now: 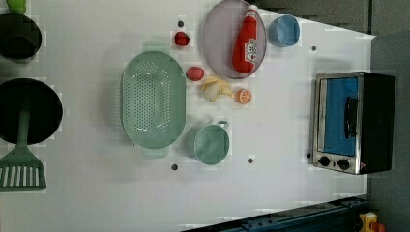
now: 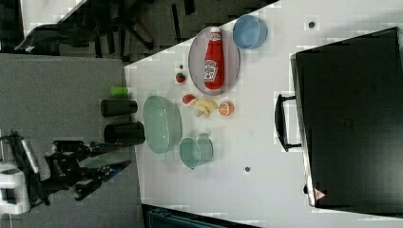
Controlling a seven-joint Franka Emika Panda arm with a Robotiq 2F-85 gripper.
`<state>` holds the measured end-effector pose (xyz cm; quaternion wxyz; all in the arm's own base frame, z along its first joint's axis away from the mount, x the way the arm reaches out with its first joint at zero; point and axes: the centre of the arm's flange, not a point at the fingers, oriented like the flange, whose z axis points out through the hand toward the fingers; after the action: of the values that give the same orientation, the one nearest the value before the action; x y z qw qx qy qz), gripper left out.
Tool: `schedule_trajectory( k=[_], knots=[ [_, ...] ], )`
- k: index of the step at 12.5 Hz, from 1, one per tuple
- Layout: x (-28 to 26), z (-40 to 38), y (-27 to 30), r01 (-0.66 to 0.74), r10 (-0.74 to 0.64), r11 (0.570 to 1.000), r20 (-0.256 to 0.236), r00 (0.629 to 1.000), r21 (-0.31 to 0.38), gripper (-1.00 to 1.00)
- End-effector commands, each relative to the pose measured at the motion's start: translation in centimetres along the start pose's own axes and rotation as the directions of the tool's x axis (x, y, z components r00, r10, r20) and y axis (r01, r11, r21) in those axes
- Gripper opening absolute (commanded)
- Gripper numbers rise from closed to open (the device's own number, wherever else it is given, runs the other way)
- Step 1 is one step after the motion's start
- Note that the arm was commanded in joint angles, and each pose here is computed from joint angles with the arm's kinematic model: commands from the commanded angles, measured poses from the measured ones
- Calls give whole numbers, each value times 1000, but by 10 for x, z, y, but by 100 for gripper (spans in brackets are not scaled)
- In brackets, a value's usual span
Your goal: Flap open oven.
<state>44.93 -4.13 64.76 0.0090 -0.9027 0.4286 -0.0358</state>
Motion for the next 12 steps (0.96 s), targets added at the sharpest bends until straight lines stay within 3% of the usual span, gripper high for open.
schedule_trajectory(
  k=[1,3,7,9,12],
  knots=[
    [10,29,5,31,-28,998,59,998,-46,-55],
    [23,32,18,32,-29,999,68,997,-40,-65],
    [61,47,61,230,-227,973,109,968,-10,-65],
    [84,64,84,365,-363,931,131,922,14,-65],
    [119,96,112,530,-530,847,122,839,38,-65]
  ],
)
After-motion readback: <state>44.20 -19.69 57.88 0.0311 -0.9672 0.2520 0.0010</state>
